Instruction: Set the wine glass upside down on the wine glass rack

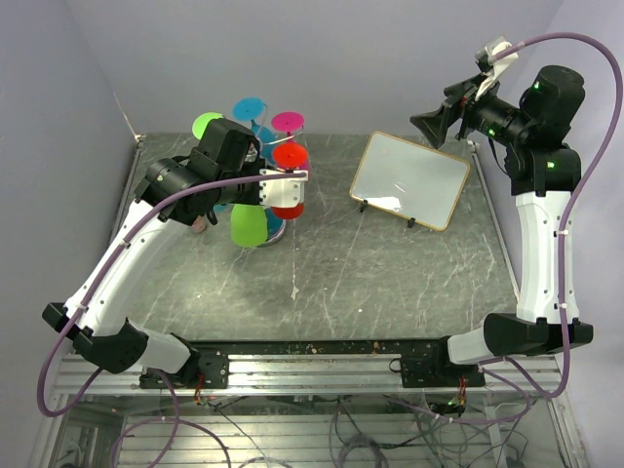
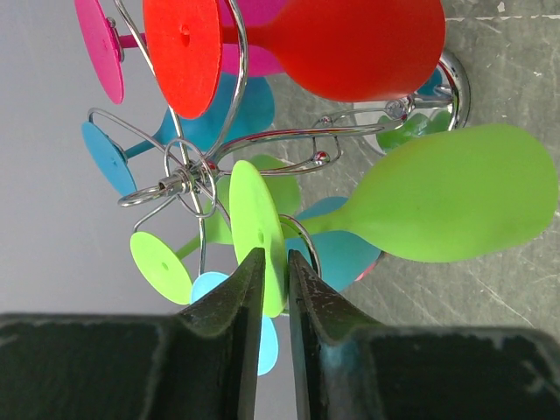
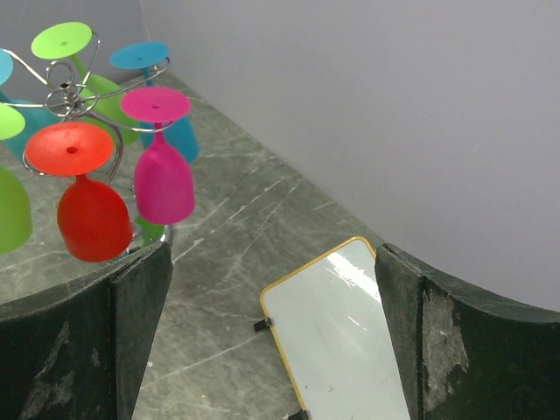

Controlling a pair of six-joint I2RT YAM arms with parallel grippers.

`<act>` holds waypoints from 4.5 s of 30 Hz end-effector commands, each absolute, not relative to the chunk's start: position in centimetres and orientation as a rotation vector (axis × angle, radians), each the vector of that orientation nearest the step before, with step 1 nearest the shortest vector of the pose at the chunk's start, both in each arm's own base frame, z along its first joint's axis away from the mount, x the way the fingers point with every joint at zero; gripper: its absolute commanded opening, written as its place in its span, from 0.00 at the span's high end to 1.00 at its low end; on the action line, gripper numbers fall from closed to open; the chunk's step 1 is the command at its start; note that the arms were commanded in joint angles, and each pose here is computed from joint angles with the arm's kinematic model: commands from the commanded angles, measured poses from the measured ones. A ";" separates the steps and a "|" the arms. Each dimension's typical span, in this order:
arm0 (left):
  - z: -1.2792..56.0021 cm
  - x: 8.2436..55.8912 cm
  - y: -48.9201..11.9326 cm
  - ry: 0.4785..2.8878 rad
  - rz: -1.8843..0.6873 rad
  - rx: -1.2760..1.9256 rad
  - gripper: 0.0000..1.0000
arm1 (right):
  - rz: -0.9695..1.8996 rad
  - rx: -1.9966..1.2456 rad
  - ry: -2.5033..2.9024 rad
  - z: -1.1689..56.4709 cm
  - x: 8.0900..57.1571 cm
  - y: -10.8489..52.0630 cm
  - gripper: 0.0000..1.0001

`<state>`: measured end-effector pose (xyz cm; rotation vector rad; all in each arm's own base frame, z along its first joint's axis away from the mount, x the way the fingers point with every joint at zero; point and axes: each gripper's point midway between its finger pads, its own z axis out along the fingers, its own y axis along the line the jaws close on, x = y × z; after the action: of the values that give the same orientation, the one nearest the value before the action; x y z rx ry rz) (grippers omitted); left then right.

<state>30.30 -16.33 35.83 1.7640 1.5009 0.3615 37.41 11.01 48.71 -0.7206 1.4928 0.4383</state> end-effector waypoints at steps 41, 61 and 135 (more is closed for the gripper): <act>38.3 29.5 -15.5 1.489 0.373 1.691 0.43 | 0.445 -0.720 1.470 49.2 37.1 10.8 0.00; 37.1 25.8 -15.3 1.516 0.207 1.773 0.17 | 0.361 -0.710 1.487 48.6 37.9 9.5 0.00; 42.3 28.8 4.2 1.608 0.168 -0.052 0.02 | -0.175 -0.271 1.757 38.3 33.8 -1.4 0.00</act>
<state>29.65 4.38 41.67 -0.0341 1.6279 0.1950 33.91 -1.14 39.01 -0.2779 1.7350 -0.1874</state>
